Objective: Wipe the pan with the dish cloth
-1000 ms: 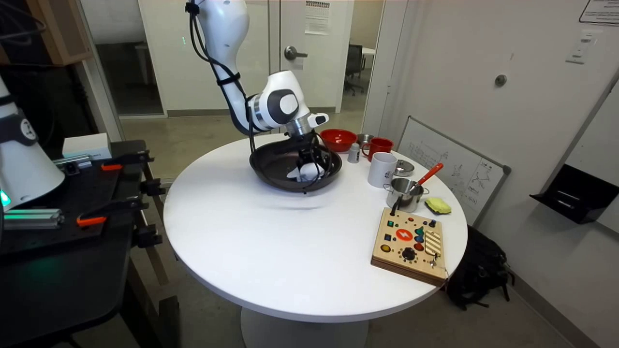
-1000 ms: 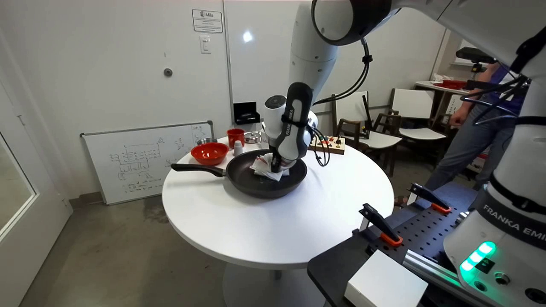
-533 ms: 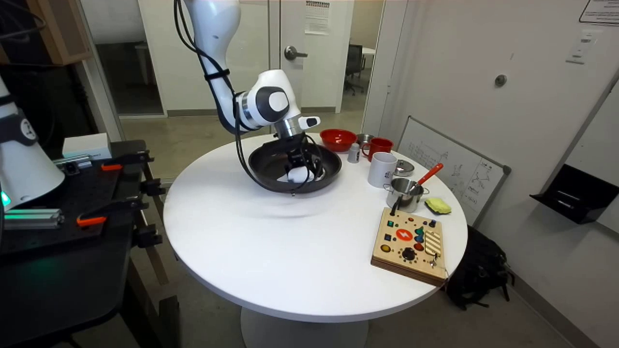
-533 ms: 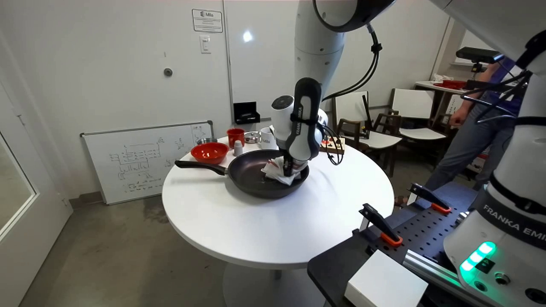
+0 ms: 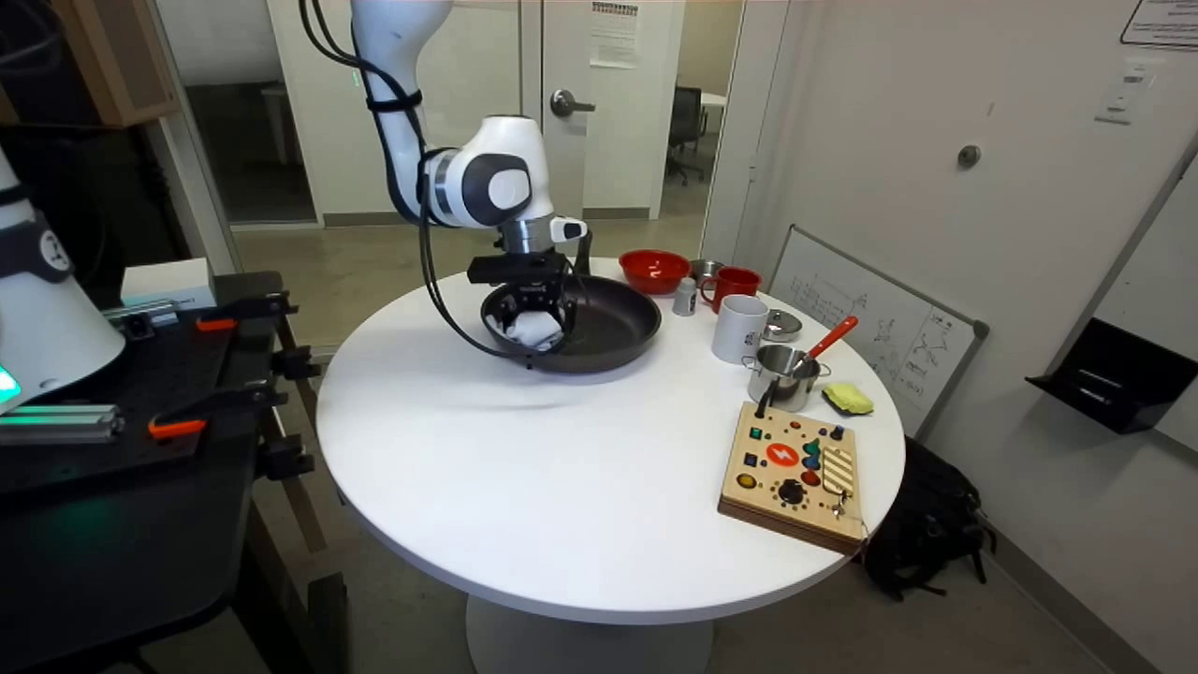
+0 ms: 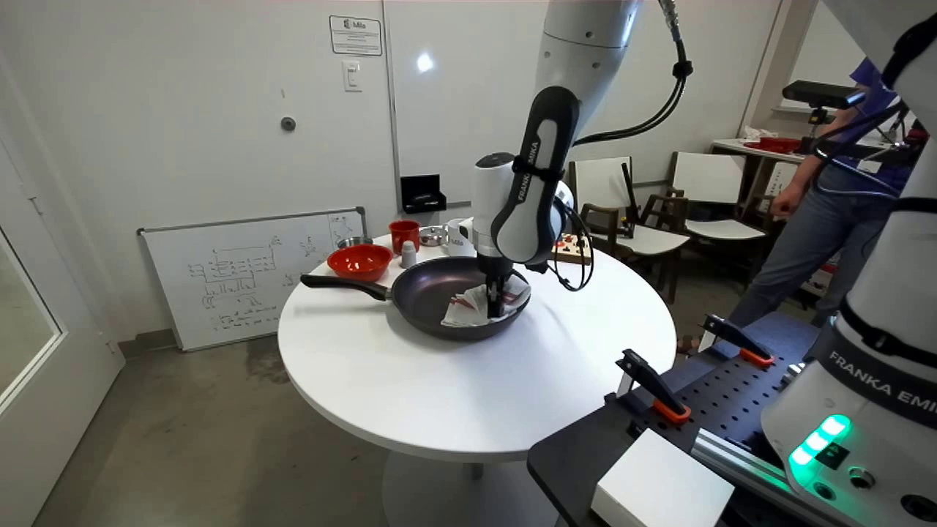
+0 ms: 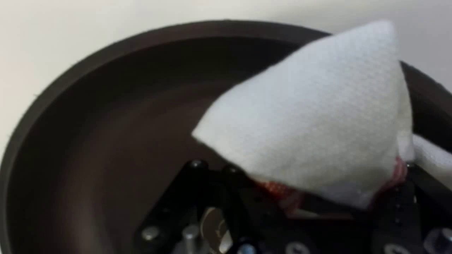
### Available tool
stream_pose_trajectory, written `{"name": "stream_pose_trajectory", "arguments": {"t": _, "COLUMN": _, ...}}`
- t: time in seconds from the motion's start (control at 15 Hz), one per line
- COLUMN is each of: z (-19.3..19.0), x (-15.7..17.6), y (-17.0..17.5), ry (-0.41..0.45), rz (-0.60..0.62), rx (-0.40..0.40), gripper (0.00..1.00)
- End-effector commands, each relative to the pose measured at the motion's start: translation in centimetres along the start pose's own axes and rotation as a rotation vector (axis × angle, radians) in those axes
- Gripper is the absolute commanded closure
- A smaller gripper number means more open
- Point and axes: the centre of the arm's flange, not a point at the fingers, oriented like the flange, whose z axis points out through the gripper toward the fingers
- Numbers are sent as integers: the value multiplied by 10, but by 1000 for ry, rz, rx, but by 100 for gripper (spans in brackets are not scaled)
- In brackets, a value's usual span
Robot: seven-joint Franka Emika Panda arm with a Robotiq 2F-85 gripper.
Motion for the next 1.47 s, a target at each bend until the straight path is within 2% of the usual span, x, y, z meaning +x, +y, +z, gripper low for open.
{"name": "stream_pose_trajectory", "arguments": {"t": 0.0, "z": -20, "x": -14, "y": -10, "ry": 120, "rz": -84, "rx": 113, "gripper": 100}}
{"name": "stream_pose_trajectory", "arguments": {"t": 0.2, "z": -23, "x": -14, "y": -25, "ry": 226, "rz": -159, "rx": 189, "gripper": 100}}
{"name": "stream_pose_trajectory", "arguments": {"t": 0.4, "z": -22, "x": -12, "y": -39, "ry": 270, "rz": -211, "rx": 216, "gripper": 100}}
{"name": "stream_pose_trajectory", "arguments": {"t": 0.6, "z": -16, "x": -7, "y": -54, "ry": 268, "rz": -217, "rx": 153, "gripper": 100}}
{"name": "stream_pose_trajectory", "arguments": {"t": 0.67, "z": -12, "x": 1, "y": -59, "ry": 265, "rz": -198, "rx": 80, "gripper": 100}}
{"name": "stream_pose_trajectory", "arguments": {"t": 0.8, "z": -7, "x": 20, "y": -63, "ry": 262, "rz": -187, "rx": 4, "gripper": 100}}
{"name": "stream_pose_trajectory", "arguments": {"t": 1.2, "z": 3, "x": 66, "y": -87, "ry": 208, "rz": -238, "rx": -74, "gripper": 100}}
{"name": "stream_pose_trajectory", "arguments": {"t": 1.4, "z": 9, "x": 76, "y": -100, "ry": 196, "rz": -251, "rx": -103, "gripper": 100}}
